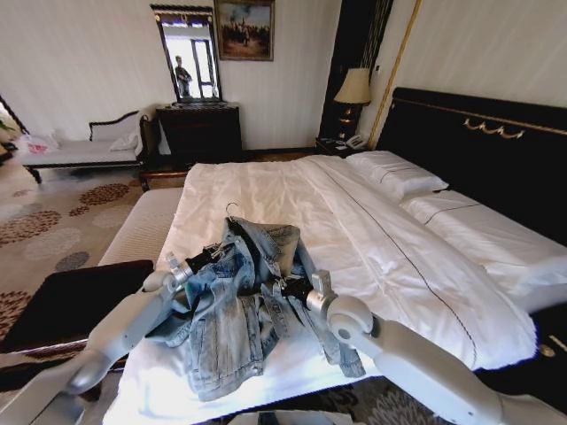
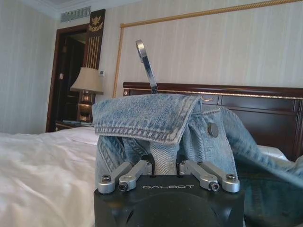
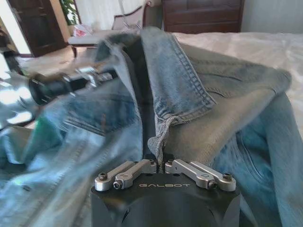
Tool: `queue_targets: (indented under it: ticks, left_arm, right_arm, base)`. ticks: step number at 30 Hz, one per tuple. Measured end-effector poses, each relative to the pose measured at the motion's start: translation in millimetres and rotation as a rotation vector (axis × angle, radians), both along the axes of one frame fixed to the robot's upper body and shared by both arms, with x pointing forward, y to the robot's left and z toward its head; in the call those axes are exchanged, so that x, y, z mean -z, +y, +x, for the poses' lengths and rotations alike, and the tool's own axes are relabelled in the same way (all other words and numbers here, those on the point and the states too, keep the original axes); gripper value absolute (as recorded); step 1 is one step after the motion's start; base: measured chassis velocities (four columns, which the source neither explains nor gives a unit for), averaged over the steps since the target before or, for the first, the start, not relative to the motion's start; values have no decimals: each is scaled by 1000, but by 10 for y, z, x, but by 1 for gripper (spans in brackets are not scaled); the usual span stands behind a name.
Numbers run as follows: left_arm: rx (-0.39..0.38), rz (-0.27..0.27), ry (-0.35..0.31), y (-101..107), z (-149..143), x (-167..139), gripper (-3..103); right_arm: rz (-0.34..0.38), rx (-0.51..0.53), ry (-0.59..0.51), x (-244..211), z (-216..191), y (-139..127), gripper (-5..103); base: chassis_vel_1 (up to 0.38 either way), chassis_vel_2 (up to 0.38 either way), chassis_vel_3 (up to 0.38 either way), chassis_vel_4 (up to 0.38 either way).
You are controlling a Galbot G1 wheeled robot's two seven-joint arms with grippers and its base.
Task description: Pick up the clothes from the bed and hang them on the clothes hanger.
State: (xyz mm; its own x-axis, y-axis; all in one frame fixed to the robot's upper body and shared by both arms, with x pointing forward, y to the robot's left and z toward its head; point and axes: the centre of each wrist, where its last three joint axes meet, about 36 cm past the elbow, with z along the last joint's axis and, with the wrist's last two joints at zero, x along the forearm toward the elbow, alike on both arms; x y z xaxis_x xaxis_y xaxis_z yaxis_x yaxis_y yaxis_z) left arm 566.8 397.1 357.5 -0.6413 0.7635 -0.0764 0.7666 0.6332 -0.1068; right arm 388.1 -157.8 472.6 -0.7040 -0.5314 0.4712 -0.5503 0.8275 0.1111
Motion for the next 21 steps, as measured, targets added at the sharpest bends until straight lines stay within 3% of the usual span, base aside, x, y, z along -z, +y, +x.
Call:
queue_targets:
  ticks: [12, 20, 21]
  left_arm:
    - [-9, 12, -16, 166, -239, -122, 17]
    - [-2, 11, -21, 150, -271, -147, 17]
    - [0, 10, -20, 134, -268, -139, 17]
  right_arm:
    - [-146, 126, -107, 706, 431, -42, 2]
    - [-141, 103, -132, 669, 425, 45, 0]
    - [-136, 96, -135, 646, 414, 60, 4]
  base:
    - [0, 0, 0, 0]
    - [0, 0, 0, 0]
    - [0, 0, 0, 0]
